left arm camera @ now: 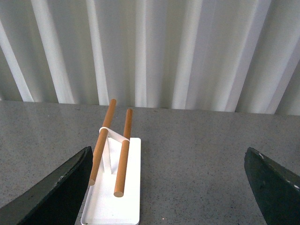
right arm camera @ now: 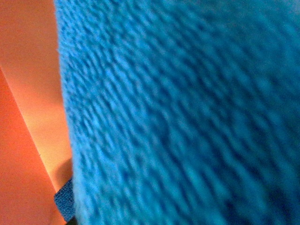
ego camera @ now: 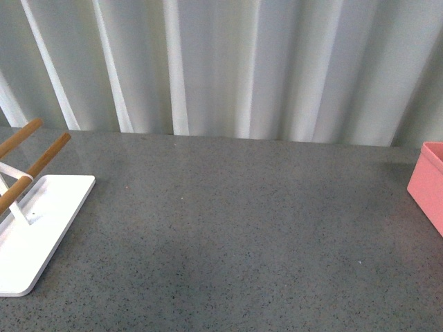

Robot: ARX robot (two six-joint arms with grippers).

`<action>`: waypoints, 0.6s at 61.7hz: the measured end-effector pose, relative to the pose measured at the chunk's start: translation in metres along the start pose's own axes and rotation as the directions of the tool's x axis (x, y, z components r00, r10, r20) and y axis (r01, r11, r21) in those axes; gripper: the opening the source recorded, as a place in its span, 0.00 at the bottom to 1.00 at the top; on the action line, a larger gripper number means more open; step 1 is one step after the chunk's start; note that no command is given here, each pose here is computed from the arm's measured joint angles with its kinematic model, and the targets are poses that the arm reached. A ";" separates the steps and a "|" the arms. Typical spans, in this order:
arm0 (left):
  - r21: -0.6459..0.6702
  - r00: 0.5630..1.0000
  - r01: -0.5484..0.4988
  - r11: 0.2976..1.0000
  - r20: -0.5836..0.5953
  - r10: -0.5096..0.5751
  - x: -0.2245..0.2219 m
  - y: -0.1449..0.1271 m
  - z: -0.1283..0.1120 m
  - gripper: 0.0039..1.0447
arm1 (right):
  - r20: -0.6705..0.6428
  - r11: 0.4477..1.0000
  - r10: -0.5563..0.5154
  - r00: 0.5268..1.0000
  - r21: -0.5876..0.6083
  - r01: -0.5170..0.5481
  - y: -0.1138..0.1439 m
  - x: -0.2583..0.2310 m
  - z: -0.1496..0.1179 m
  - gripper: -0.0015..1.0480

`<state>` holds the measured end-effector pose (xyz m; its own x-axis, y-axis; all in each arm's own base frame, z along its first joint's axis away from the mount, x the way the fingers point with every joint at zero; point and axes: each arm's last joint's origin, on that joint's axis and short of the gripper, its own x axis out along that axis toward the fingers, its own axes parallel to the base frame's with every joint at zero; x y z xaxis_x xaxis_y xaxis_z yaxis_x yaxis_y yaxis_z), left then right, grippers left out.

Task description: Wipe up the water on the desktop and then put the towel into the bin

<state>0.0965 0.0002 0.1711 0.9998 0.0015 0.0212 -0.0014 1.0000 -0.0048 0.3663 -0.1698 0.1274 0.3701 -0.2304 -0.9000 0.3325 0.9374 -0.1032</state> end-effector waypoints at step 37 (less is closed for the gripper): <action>0.000 1.000 0.000 1.000 0.000 0.000 0.000 0.000 0.000 0.94 | 0.141 0.998 0.028 0.990 0.045 -0.035 -0.013 -0.035 0.035 0.93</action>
<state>0.0965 0.0002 0.1711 0.9998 0.0015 0.0212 -0.0014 1.0000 -0.0048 0.3795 -0.1829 0.1756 0.4976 -0.2384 -0.8340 0.3578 0.9323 -0.0530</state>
